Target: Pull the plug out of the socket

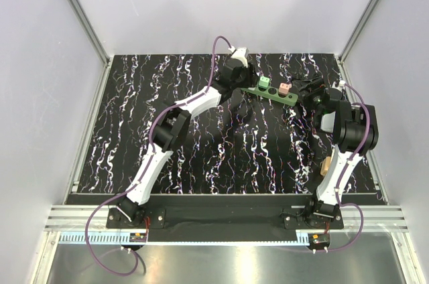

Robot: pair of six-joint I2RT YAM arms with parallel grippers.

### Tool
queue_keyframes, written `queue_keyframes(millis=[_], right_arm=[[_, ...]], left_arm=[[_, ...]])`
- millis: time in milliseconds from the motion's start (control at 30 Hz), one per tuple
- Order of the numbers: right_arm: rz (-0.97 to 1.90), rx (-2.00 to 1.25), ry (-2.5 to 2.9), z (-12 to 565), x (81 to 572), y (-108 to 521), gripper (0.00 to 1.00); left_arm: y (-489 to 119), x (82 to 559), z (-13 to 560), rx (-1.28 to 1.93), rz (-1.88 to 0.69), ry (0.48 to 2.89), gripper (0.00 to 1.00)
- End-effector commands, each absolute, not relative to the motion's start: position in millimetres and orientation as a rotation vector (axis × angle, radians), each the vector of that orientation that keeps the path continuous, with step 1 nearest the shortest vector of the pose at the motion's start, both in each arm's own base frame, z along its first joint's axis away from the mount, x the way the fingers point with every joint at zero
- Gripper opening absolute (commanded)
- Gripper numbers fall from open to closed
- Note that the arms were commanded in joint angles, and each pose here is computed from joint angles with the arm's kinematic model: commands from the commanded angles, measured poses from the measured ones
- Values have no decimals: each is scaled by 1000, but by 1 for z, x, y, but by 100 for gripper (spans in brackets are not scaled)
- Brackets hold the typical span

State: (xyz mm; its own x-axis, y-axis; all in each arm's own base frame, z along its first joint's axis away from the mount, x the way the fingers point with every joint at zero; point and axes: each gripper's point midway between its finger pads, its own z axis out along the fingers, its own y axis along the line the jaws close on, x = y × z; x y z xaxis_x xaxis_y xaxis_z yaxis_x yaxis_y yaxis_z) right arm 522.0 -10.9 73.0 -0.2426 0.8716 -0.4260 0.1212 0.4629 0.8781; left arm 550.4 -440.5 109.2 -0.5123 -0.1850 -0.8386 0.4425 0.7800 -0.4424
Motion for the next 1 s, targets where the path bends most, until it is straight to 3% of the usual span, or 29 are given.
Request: queue_keyframes(millis=[0,100,233,367,500,967], right_arm=[[921,808,1634,90,530,-12,100],[924,809,1638,89,529,-11,100],[929,807,1638,88,530,-11,100],[931,806,1635,89,529,-11,100],[936,806,1634,89,529,-11,100],[954,797,1632,89,530,-9,100]], left_arm=[[-459,542,119,192,-856,1955,51],[-457,541,120,192,-832,1947,50],[-459,538,115,203,-819,1958,61],[-454,537,111,190,-741,1976,61],[-448,536,107,142,-702,2001,50],[-460,536,114,177,-711,1962,49]])
